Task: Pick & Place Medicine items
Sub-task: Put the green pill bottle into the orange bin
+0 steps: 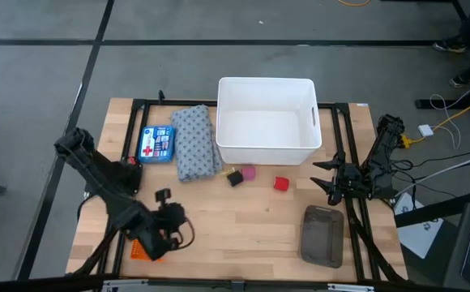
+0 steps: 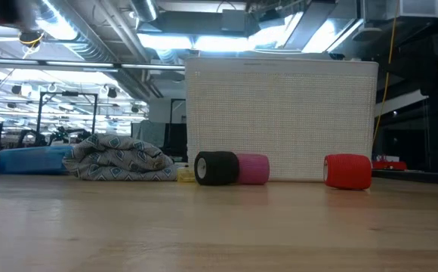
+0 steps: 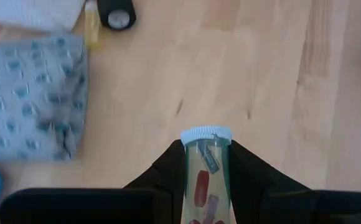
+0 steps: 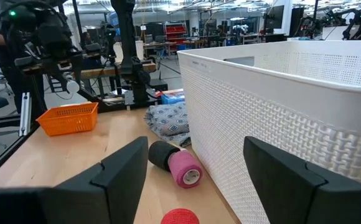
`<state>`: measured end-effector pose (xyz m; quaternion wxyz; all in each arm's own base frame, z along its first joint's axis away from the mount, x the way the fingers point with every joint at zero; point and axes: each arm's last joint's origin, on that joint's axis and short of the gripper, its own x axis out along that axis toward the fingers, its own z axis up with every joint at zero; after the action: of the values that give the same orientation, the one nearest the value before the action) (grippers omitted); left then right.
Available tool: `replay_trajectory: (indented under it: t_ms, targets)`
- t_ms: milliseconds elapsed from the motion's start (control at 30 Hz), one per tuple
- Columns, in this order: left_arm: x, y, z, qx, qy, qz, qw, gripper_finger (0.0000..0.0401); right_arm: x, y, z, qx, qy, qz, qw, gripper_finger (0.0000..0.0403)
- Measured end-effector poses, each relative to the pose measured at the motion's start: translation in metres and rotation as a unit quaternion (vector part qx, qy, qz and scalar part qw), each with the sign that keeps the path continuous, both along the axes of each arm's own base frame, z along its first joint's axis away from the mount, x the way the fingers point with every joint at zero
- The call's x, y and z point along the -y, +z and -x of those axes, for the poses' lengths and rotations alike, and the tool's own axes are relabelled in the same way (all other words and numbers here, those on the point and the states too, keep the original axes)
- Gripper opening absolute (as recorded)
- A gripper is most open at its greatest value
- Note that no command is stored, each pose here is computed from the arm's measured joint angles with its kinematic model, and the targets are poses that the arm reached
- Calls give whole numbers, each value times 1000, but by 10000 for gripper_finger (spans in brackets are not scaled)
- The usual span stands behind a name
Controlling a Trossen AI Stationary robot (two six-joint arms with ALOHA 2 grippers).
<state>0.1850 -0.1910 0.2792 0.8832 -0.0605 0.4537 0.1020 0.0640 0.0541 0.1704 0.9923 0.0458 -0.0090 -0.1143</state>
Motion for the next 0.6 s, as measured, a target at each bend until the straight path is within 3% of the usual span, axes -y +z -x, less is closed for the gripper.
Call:
replay_trajectory:
  t_ms: [267, 600]
  targets:
    - [23, -6, 42, 28, 49, 30, 998, 84, 0, 0, 0, 0, 0, 0, 1000, 265]
    - [22, -70, 96, -11, 149, 83, 985, 84, 0, 0, 0, 0, 0, 0, 1000, 265]
